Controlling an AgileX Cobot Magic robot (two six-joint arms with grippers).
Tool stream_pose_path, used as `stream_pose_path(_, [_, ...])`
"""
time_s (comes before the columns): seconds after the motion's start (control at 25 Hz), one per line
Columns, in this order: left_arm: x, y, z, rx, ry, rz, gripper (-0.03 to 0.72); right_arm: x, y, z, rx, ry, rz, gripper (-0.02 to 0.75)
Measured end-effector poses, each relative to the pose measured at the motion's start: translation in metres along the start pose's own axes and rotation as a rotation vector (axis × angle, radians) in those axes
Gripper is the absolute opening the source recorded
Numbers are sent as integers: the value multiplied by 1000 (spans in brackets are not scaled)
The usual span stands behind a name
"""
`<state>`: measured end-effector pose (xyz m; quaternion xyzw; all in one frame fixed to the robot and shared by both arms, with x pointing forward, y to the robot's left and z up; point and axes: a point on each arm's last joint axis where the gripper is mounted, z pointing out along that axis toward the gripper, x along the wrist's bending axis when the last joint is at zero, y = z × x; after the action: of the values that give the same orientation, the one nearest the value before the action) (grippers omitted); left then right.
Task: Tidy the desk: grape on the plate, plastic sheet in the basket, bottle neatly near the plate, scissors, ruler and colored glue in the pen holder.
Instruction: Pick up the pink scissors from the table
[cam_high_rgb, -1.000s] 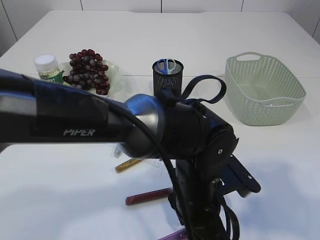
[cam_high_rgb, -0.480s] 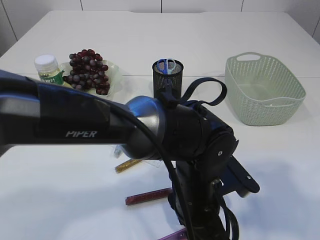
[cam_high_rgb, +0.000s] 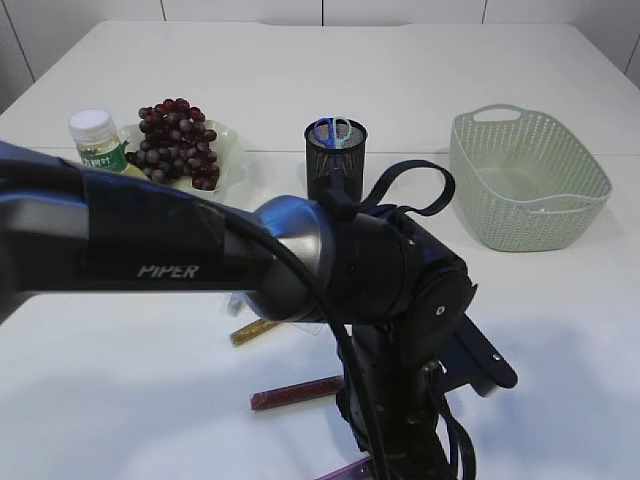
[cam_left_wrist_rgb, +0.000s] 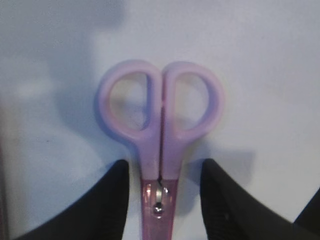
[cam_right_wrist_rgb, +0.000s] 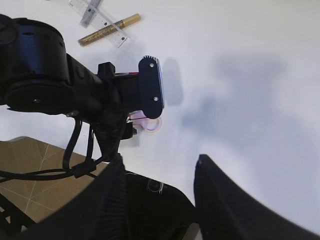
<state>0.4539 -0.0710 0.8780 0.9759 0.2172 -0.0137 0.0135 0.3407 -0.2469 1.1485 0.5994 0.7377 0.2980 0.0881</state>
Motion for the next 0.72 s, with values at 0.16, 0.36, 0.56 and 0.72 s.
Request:
stream_pose_path(0.16, [1, 0, 0, 0, 8, 5, 312, 0, 0, 0, 0, 0, 0, 364])
stream_pose_path(0.36, [1, 0, 0, 1, 13, 9, 248, 0, 0, 0, 0, 0, 0, 364])
stream_pose_path(0.56, [1, 0, 0, 1, 14, 10, 194, 0, 0, 0, 0, 0, 0, 364])
stream_pose_path(0.72, [1, 0, 0, 1, 14, 10, 169, 0, 0, 0, 0, 0, 0, 364])
